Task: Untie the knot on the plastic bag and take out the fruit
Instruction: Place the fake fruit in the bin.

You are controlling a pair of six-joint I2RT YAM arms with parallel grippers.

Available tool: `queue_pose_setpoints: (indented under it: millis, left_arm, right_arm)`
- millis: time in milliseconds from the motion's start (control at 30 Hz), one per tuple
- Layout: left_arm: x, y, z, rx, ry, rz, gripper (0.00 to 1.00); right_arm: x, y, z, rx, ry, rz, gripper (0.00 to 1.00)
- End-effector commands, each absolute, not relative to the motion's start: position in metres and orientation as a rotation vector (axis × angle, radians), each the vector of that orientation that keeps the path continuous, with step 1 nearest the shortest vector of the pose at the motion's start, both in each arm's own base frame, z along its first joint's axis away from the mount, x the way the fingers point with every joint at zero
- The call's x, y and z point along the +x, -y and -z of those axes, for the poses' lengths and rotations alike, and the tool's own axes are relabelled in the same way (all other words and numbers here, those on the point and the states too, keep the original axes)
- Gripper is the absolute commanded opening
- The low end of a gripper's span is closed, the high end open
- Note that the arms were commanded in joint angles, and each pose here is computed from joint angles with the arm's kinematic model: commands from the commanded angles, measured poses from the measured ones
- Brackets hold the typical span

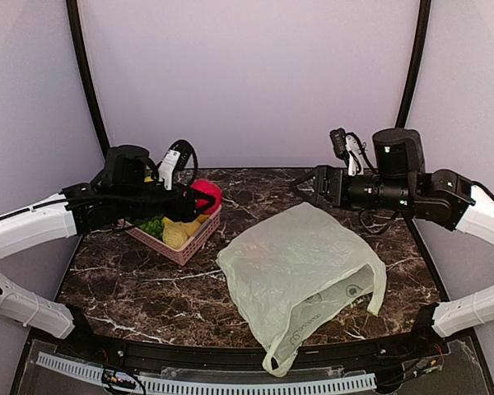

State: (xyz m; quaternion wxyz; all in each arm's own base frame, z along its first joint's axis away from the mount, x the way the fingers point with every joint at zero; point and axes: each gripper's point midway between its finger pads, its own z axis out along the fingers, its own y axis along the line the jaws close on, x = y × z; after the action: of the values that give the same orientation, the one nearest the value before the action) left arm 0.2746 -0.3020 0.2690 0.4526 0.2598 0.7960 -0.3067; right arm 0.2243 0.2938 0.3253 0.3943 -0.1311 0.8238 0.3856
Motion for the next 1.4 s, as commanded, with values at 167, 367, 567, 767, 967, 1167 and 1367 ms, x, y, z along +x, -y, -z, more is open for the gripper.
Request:
queue_pose_setpoints:
  millis: [167,367,567,767,967,1167,1367]
  left_arm:
    - [0.340,0.110,-0.206,0.028,-2.282,0.388,0.44]
    - [0.352,0.049,-0.185,-0.139,-2.341,0.218,0.44]
    - [0.365,0.022,-0.162,-0.188,-2.390,0.159,0.44]
    - [0.384,0.020,-0.148,-0.179,-2.423,0.148,0.43]
    - [0.401,0.022,-0.140,-0.185,-2.425,0.166,0.43]
    - [0.407,0.022,-0.131,-0.179,-2.449,0.160,0.44]
    - [0.407,0.022,-0.125,-0.186,-2.465,0.162,0.51]
  right_arm:
    - [0.231,-0.279,-0.299,-0.260,-2.172,-0.872,0.99]
    - [0.232,-0.280,-0.306,-0.270,-2.159,-0.877,0.99]
    - [0.230,-0.279,-0.301,-0.262,-2.171,-0.880,0.99]
    - [0.228,-0.277,-0.296,-0.247,-2.187,-0.891,0.99]
    - [0.225,-0.275,-0.295,-0.236,-2.188,-0.898,0.99]
    - [0.224,-0.271,-0.292,-0.225,-2.193,-0.891,0.99]
    - [0.224,-0.273,-0.288,-0.228,-2.205,-0.892,0.99]
